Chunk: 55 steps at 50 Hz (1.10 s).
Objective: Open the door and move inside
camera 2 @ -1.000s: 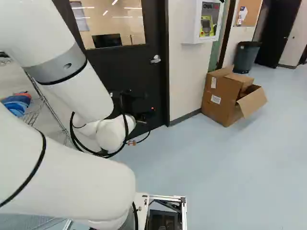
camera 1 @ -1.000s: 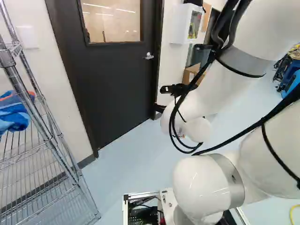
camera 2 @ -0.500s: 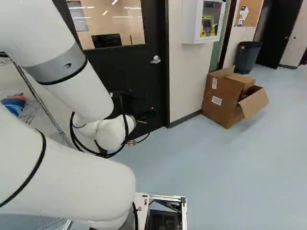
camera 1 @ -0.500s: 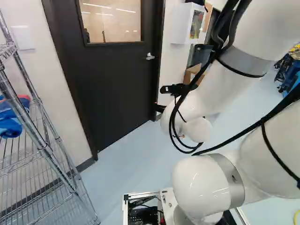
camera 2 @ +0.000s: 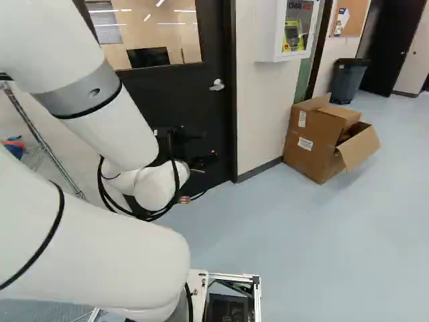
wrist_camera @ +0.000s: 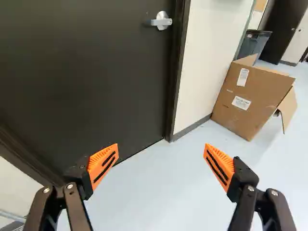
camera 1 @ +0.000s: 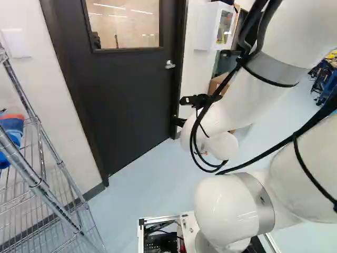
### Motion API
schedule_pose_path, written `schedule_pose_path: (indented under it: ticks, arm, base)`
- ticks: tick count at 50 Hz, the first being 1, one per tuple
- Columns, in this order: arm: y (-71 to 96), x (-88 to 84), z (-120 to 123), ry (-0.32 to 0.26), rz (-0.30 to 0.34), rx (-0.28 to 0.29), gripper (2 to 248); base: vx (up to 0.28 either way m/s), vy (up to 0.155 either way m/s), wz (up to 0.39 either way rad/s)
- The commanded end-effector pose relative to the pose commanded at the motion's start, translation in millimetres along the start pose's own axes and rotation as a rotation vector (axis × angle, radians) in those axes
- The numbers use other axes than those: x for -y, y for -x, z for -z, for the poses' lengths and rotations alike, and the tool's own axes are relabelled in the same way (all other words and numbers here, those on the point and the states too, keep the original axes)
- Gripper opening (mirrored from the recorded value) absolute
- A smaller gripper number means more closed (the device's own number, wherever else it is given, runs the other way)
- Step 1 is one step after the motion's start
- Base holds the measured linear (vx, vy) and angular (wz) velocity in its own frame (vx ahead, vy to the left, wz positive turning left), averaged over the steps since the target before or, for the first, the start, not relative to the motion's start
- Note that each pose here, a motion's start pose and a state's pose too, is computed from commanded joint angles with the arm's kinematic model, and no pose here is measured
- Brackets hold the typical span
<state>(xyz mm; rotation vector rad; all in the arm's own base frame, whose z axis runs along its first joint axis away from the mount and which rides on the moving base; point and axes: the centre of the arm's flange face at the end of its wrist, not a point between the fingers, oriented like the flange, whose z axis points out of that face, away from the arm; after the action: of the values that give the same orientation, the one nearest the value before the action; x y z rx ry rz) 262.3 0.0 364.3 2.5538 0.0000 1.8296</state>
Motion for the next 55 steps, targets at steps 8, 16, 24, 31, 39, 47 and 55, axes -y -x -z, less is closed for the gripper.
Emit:
schedule_pose_path:
  ticks: [8, 16, 24, 31, 39, 47, 55]
  arm:
    - [0.0, 0.0, 0.0, 0.000, 0.000, 0.000, 247]
    - [0.0, 0.0, 0.0, 0.000, 0.000, 0.000, 247]
    - [0.0, 0.0, 0.0, 0.000, 0.000, 0.000, 247]
    - [0.0, 0.0, 0.0, 0.000, 0.000, 0.000, 247]
    - [0.0, 0.0, 0.0, 0.000, 0.000, 0.000, 247]
    - [0.0, 0.0, 0.0, 0.000, 0.000, 0.000, 247]
    - [0.0, 0.0, 0.0, 0.000, 0.000, 0.000, 247]
  base:
    - [0.143, 0.004, 0.006]
    - [0.142, -0.011, 0.006]
    - [0.135, -0.032, 0.003]
    - [0.142, -0.033, 0.027]
    - [0.139, -0.018, 0.114]
    - [0.145, -0.009, 0.166]
    - [0.143, -0.014, 0.165]
